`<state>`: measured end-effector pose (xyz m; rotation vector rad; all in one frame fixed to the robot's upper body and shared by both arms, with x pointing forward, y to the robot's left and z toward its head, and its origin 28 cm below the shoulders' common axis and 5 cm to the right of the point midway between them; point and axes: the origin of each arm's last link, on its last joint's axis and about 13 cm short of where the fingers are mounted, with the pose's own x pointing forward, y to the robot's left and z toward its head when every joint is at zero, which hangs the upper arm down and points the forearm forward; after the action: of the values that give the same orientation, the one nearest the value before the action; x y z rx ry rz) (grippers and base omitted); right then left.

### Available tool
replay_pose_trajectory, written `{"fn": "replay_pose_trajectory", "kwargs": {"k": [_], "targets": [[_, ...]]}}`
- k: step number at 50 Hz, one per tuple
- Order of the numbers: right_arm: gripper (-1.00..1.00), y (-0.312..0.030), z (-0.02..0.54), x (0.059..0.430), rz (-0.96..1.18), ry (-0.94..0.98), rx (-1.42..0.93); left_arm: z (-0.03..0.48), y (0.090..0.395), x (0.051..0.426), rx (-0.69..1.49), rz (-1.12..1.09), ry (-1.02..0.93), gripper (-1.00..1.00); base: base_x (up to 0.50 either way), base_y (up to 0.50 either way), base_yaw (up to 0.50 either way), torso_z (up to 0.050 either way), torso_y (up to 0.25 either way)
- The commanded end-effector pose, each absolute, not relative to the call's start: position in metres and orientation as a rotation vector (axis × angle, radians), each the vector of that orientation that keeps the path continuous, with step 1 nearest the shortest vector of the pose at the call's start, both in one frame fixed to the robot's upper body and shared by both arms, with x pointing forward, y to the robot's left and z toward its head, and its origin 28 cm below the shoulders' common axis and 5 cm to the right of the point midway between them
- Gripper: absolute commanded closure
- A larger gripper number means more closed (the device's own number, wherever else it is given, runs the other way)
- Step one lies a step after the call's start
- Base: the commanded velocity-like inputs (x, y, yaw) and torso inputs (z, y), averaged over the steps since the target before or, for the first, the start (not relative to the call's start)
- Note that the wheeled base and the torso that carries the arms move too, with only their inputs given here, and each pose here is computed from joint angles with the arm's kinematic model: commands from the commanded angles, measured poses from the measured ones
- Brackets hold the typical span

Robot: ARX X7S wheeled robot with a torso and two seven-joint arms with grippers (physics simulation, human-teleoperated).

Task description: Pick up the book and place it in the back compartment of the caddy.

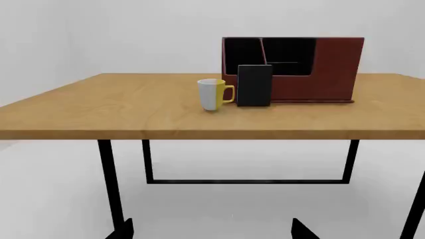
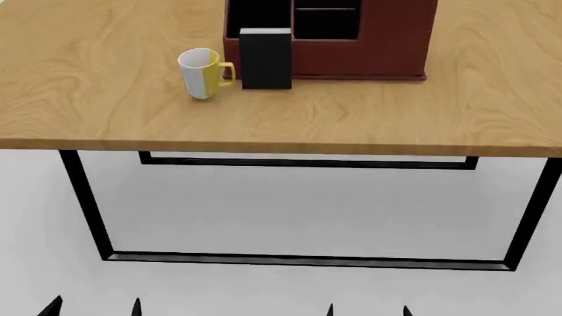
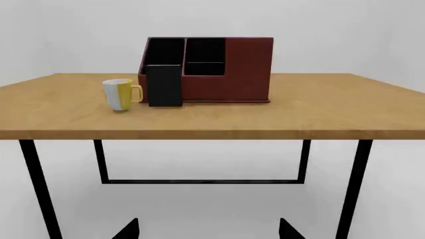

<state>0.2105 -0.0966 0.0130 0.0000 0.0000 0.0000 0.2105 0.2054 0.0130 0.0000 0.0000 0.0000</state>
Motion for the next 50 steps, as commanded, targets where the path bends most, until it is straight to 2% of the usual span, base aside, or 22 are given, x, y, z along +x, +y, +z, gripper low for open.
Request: {"fn": "replay_pose_trajectory", "kwargs": {"k": [1, 6, 15, 27, 40, 48, 50], "targets": [[-1.00, -0.096, 0.012, 0.211, 0.000, 0.000, 0.000, 0.012, 0.205, 0.211, 0.000, 0.000, 0.000, -1.00, 0.00, 0.00, 0.00, 0.000, 0.000], [-1.00, -0.095, 0.014, 0.211, -0.001, 0.003, -0.030, 0.013, 0.207, 0.208, -0.009, -0.015, -0.033, -1.00, 0.00, 0.00, 0.00, 0.000, 0.000], [-1.00, -0.096, 0.019, 0.209, -0.014, -0.028, -0.001, 0.019, 0.205, 0.204, -0.033, -0.068, -0.045, -1.00, 0.00, 0.00, 0.00, 0.049, 0.000], [-1.00, -0.103, 0.080, 0.215, -0.005, -0.140, -0.047, 0.066, 0.207, 0.219, -0.029, -0.086, -0.119, -1.00, 0.00, 0.00, 0.00, 0.050, 0.000], [-1.00, -0.112, 0.153, 0.233, -0.007, -0.272, -0.100, 0.147, 0.218, 0.242, 0.001, -0.037, -0.258, -1.00, 0.00, 0.00, 0.00, 0.050, 0.000], [-1.00, -0.114, 0.165, 0.237, -0.015, -0.283, -0.113, 0.155, 0.223, 0.244, 0.011, -0.015, -0.305, -1.00, 0.00, 0.00, 0.00, 0.050, 0.000], [-1.00, -0.115, 0.161, 0.235, -0.024, -0.284, -0.126, 0.152, 0.222, 0.245, 0.021, -0.043, -0.265, -1.00, 0.00, 0.00, 0.00, 0.050, 0.000]]}}
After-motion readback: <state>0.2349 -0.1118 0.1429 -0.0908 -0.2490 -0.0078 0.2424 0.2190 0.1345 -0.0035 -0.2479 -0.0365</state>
